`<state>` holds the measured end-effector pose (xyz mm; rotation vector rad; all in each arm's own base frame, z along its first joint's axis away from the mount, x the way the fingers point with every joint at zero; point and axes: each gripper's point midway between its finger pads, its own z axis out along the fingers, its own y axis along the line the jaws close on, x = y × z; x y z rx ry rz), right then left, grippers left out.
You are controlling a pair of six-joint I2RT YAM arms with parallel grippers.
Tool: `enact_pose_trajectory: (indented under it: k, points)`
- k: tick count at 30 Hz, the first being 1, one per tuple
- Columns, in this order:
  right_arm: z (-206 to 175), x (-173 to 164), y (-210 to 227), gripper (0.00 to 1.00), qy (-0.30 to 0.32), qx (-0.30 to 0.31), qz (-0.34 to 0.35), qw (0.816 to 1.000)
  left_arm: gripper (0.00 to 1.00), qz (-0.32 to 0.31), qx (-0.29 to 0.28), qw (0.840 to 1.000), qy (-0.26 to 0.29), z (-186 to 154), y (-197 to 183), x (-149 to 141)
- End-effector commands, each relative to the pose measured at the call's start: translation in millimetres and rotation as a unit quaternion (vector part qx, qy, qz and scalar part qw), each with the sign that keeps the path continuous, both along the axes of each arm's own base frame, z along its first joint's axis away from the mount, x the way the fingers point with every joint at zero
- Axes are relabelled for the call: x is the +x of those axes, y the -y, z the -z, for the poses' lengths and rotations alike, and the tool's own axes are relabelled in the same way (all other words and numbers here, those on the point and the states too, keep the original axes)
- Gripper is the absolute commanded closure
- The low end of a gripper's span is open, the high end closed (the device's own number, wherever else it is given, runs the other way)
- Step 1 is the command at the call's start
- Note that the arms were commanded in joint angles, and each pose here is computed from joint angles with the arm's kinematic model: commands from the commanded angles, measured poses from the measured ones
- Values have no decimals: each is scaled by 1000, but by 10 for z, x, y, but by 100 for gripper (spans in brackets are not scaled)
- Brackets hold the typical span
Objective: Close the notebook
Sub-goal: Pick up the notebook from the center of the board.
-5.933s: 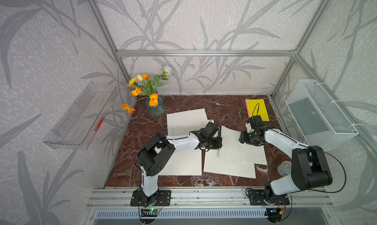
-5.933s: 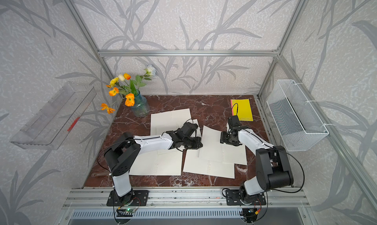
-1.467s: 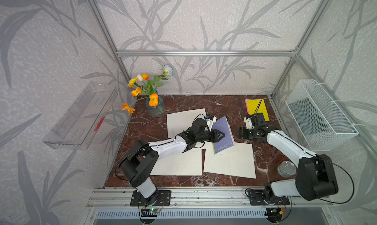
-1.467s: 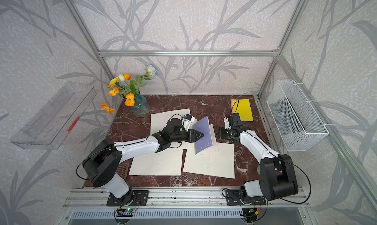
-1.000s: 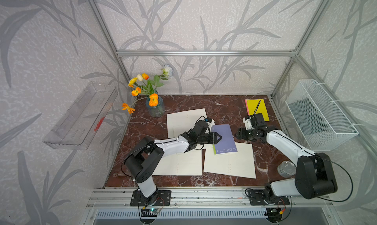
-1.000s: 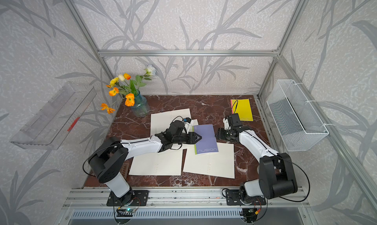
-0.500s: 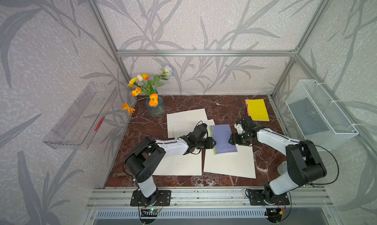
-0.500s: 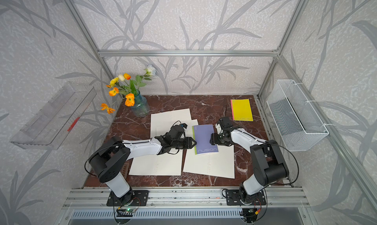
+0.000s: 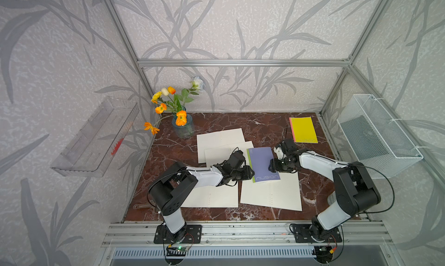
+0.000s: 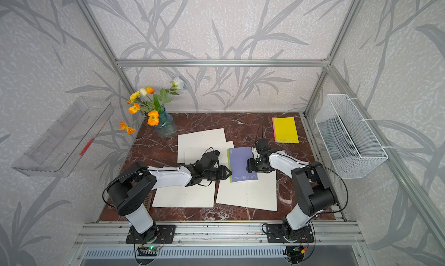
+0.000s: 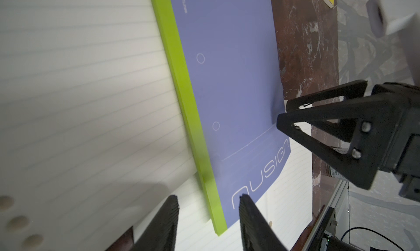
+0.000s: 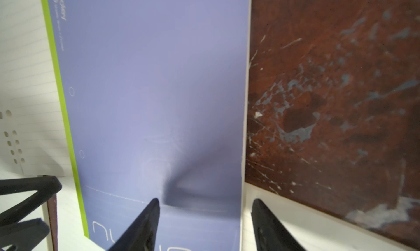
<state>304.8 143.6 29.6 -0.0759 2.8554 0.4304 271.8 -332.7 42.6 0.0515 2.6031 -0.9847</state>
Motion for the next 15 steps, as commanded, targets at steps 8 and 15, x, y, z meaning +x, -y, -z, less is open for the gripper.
enact_pose_trajectory:
  k: [8, 15]
  points:
    - [24, 42, 5, 45, 4, -22, 0, 1000, 55, 8, 2, 1000, -19, 103, 136, -26]
    - [55, 32, -3, 54, 1, -26, -2, 1000, 55, 18, -2, 1000, -24, 126, 221, -39]
